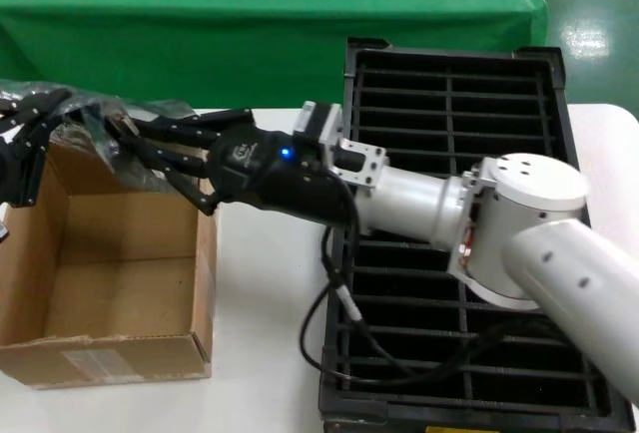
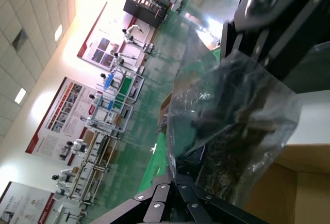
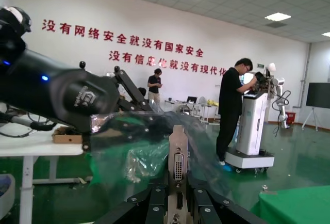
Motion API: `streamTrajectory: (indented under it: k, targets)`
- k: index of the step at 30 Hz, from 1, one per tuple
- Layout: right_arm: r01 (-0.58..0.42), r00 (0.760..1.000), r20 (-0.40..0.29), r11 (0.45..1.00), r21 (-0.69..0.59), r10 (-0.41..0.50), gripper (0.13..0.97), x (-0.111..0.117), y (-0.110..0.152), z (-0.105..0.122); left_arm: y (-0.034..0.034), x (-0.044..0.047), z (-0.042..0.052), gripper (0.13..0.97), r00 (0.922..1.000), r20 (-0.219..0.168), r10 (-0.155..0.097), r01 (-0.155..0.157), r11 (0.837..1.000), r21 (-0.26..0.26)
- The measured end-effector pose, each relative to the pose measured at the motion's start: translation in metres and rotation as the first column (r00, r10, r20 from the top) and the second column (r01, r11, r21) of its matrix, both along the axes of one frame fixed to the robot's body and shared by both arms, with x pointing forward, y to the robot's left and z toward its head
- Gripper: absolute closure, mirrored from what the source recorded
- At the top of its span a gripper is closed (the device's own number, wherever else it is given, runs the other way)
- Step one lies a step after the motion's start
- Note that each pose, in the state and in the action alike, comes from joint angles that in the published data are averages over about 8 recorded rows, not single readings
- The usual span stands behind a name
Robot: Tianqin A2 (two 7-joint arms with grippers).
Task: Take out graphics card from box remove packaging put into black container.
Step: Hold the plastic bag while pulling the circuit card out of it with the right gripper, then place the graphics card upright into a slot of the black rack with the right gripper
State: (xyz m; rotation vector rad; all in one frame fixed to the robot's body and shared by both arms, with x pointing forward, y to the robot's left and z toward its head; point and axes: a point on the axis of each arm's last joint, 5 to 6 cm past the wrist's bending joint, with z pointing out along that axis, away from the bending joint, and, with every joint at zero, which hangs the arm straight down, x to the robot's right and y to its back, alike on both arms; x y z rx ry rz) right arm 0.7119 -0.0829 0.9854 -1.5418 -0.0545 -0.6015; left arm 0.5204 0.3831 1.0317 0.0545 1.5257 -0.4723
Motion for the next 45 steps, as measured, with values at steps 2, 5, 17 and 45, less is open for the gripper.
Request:
streamTrajectory:
  k: [2,5,17,45]
  targets:
    - [0.001,1.000,0.001,1.000,-0.006,-0.001,0.907,-0.005,-0.007,0.003,0.0000,0.0000,0.0000,0.958,1.0000,0.000,0.000,0.000,1.000,0.000]
    - [0.009,1.000,0.005,1.000,-0.019,-0.009,0.907,-0.014,-0.019,0.006,0.0000,0.0000,0.0000,0.958,1.0000,0.000,0.000,0.000,1.000,0.000]
    - [0.043,0.998,0.040,0.998,-0.048,-0.042,0.907,-0.064,-0.076,0.032,0.0000,0.0000,0.0000,0.958,1.0000,0.000,0.000,0.000,1.000,0.000]
    - [0.167,0.986,0.085,0.758,-0.631,-0.146,0.907,-0.185,-0.163,0.161,0.0000,0.0000,0.0000,0.958,1.0000,0.000,0.000,0.000,1.000,0.000]
